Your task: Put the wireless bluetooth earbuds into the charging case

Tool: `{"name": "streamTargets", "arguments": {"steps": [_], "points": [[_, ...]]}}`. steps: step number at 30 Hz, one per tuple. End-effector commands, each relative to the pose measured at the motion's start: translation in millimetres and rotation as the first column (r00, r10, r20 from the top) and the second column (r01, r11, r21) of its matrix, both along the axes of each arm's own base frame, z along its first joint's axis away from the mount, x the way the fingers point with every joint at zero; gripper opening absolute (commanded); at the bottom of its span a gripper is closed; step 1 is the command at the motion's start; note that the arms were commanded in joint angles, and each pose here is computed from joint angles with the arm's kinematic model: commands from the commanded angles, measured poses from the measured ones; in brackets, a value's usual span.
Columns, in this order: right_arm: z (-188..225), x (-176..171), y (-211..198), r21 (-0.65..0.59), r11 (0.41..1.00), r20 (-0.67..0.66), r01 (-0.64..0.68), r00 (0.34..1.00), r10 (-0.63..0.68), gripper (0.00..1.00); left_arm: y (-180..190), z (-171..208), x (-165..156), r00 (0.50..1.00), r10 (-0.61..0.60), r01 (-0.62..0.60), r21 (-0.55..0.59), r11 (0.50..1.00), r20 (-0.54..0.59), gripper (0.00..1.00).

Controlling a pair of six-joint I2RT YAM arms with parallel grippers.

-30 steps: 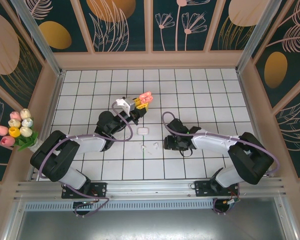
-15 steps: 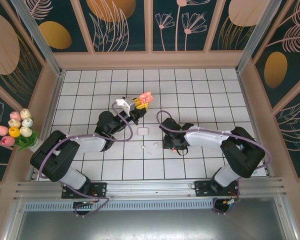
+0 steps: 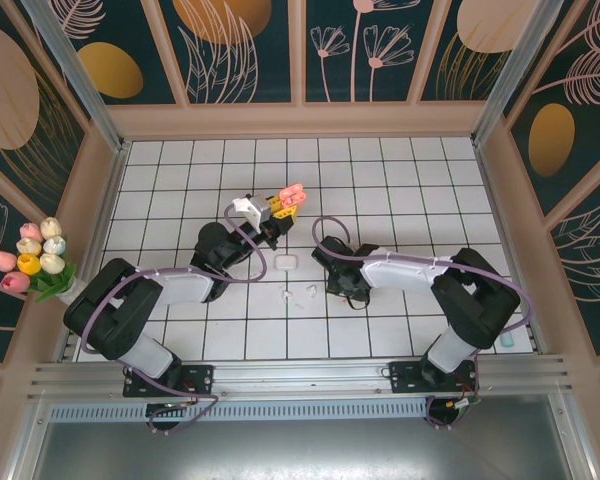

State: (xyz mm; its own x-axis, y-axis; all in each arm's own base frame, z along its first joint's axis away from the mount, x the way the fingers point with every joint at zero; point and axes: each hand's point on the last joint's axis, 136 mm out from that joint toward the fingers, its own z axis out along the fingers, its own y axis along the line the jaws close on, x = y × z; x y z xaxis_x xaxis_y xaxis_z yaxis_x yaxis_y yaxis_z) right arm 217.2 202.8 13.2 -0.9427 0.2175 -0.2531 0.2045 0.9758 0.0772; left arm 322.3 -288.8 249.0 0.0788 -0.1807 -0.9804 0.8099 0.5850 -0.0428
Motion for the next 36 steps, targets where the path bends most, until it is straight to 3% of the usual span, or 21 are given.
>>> {"name": "streamTargets", "arguments": {"steps": [1, 15, 36], "points": [[-10, -14, -8, -0.047, 0.997, -0.056, 0.060, 0.996, -0.063, 0.48, 0, 14, -2, 0.999, -0.005, 0.007, -0.050, 0.999, 0.040, 0.00], [-11, -32, -10, -0.083, 0.996, -0.086, 0.044, 0.995, -0.051, 0.46, 0, 13, -2, 0.999, -0.009, 0.011, -0.057, 0.998, 0.042, 0.00], [-12, -22, -21, -0.136, 0.989, -0.067, 0.058, 0.995, -0.067, 0.36, 0, 16, -3, 0.999, -0.012, 0.015, -0.060, 0.998, 0.046, 0.00]]}}
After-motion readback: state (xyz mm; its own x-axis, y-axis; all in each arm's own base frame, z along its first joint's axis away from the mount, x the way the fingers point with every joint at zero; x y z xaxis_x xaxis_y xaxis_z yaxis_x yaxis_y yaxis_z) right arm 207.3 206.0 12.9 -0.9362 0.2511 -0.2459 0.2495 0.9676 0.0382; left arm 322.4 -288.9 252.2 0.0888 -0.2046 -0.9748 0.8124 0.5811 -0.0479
